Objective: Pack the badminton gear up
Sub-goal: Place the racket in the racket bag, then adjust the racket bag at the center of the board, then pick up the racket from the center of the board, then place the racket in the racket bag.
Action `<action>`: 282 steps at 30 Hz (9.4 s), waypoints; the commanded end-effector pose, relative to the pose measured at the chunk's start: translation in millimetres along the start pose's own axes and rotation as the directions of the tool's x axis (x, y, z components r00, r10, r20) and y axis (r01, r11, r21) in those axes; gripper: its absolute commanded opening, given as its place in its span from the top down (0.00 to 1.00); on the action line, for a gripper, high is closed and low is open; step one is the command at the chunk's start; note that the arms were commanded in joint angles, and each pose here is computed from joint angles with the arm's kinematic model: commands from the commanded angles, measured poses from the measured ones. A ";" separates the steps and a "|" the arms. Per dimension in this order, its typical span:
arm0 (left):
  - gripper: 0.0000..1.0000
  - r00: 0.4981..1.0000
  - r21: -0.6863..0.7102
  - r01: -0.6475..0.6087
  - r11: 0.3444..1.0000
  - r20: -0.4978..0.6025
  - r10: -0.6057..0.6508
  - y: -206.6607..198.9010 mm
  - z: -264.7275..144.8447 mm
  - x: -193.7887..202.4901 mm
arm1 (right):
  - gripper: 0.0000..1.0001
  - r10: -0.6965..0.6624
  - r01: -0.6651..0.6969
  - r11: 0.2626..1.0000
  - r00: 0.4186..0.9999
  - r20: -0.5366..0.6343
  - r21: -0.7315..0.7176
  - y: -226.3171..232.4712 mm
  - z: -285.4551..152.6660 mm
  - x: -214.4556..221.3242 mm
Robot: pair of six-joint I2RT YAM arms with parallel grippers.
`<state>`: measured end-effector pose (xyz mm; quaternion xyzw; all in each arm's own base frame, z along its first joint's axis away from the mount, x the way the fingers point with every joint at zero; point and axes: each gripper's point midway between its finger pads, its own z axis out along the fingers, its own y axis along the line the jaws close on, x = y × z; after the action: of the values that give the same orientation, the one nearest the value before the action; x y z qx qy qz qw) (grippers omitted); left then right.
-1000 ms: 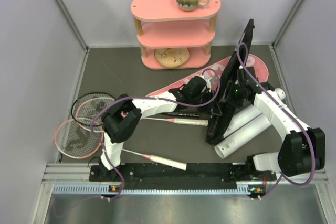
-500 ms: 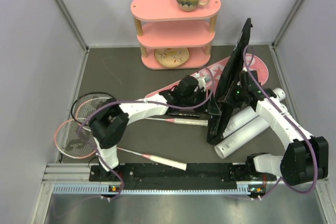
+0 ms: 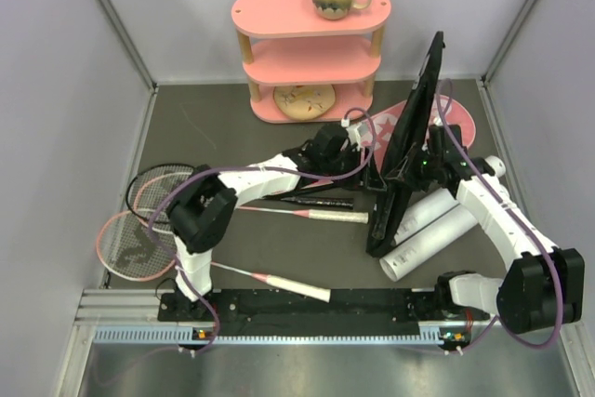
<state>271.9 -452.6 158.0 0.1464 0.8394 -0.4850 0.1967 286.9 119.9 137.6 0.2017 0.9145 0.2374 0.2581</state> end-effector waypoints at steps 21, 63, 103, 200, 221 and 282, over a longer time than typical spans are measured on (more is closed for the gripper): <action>0.82 0.993 0.097 -0.067 0.993 -0.088 0.075 -17.6 43.2 11.0 | 1.00 -0.065 0.073 0.995 0.991 0.116 -0.065 21.9 -18.0 -28.3; 1.00 0.992 0.407 0.103 0.908 -0.104 -0.066 -51.7 -1.6 24.2 | 0.27 -0.074 0.064 0.997 0.963 0.260 0.048 -42.1 -35.1 -143.3; 1.00 0.988 0.368 0.097 0.925 -0.147 -0.046 -45.1 1.7 27.0 | 1.00 0.045 -0.046 0.999 0.989 0.139 0.003 -101.2 103.7 -137.4; 0.42 0.307 -0.323 0.944 0.070 0.779 -0.546 271.9 -286.1 37.1 | 1.00 -0.396 0.380 0.910 0.915 0.074 0.162 15.0 3.1 -93.9; 0.32 0.261 -0.256 0.964 0.076 0.844 -0.468 277.2 -296.5 29.9 | 1.00 -0.398 0.386 0.913 0.913 0.084 0.133 18.4 0.5 -90.7; 1.00 0.772 -0.745 -0.601 0.289 -0.448 0.450 33.9 -171.7 -40.3 | 1.00 0.028 -0.012 0.999 0.944 0.328 -0.051 16.8 0.3 -184.0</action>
<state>302.3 -311.0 244.1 0.2900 0.8900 -0.0120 0.3517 414.1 50.3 170.3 0.2094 0.8933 0.2123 0.3362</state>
